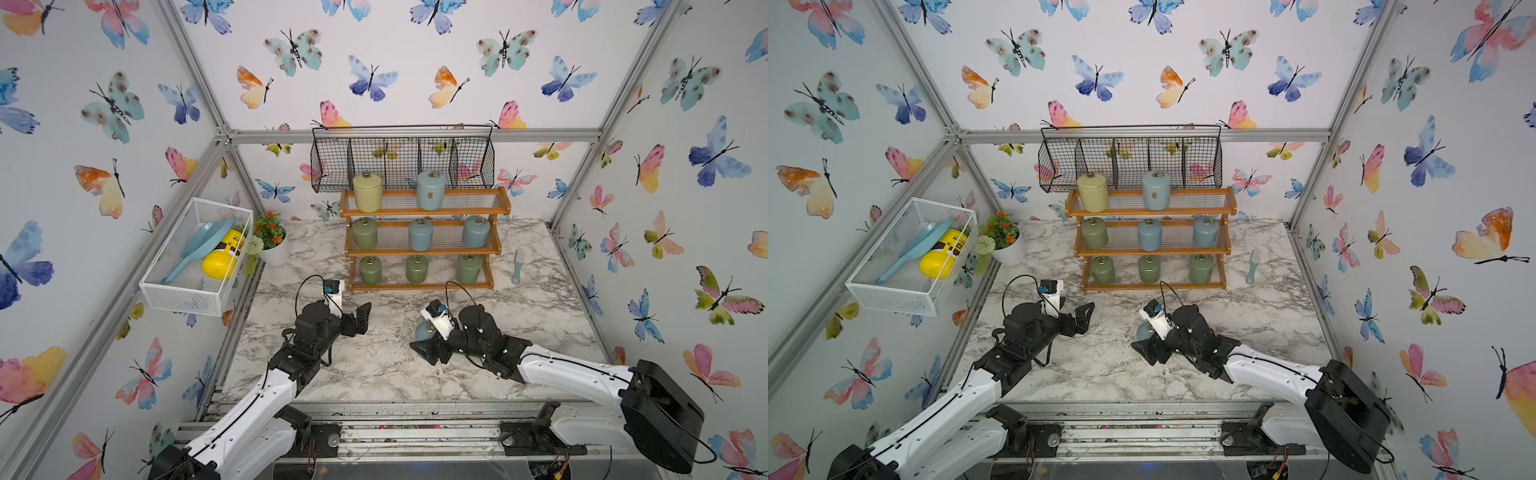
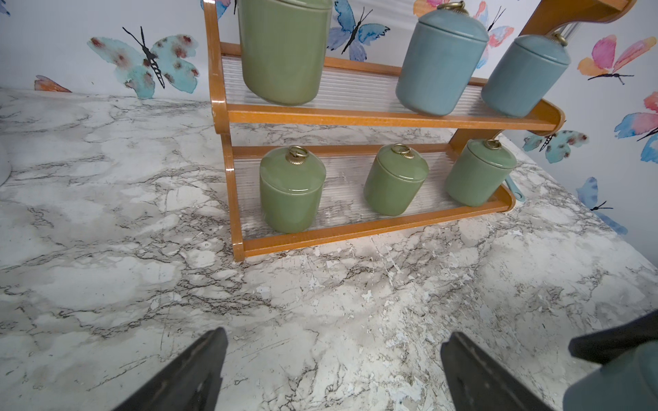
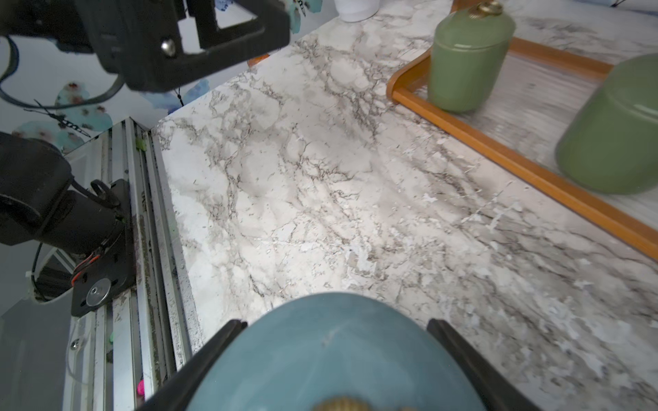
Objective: Remove the tea canisters from the shelf
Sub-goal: Place the tea canister at the center of the board, then pick up the tea canister from the shelf, then place the tea canister at the center of the board.
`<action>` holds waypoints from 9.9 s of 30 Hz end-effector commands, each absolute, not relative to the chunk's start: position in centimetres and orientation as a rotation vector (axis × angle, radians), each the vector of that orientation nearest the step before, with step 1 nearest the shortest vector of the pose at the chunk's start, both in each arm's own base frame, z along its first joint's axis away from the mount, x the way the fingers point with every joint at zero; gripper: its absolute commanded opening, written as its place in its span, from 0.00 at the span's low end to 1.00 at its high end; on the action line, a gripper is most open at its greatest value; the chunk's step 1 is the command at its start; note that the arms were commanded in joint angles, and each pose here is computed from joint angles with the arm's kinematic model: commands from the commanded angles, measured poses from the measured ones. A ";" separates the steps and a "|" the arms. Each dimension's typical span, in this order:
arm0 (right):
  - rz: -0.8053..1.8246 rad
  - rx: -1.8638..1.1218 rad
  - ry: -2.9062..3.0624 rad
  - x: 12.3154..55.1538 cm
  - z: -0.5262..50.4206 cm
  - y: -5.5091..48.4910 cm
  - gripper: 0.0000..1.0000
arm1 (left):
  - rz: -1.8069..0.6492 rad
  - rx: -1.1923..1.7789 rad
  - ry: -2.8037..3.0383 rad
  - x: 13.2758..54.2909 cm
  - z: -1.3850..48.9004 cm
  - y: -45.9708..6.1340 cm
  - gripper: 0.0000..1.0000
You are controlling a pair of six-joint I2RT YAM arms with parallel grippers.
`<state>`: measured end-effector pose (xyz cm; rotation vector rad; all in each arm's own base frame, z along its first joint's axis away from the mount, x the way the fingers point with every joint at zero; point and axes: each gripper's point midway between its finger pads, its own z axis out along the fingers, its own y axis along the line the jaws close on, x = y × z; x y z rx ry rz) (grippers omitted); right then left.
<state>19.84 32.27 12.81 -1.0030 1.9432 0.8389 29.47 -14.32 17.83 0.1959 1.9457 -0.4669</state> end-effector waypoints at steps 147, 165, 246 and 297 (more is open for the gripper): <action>0.634 -0.565 2.152 26.0 18.9 27.2 1.00 | -0.324 0.441 1.649 47.4 41.6 -34.9 0.99; 0.663 -0.559 2.179 25.4 17.6 26.7 1.00 | -0.239 0.341 1.567 51.3 41.3 -35.5 0.98; 0.633 -0.517 2.207 25.8 17.2 25.7 1.00 | -0.593 0.469 1.304 46.1 48.2 -31.3 0.74; 0.491 -0.568 2.162 28.8 19.3 23.6 1.00 | -0.639 0.399 1.797 23.5 13.2 -20.2 0.72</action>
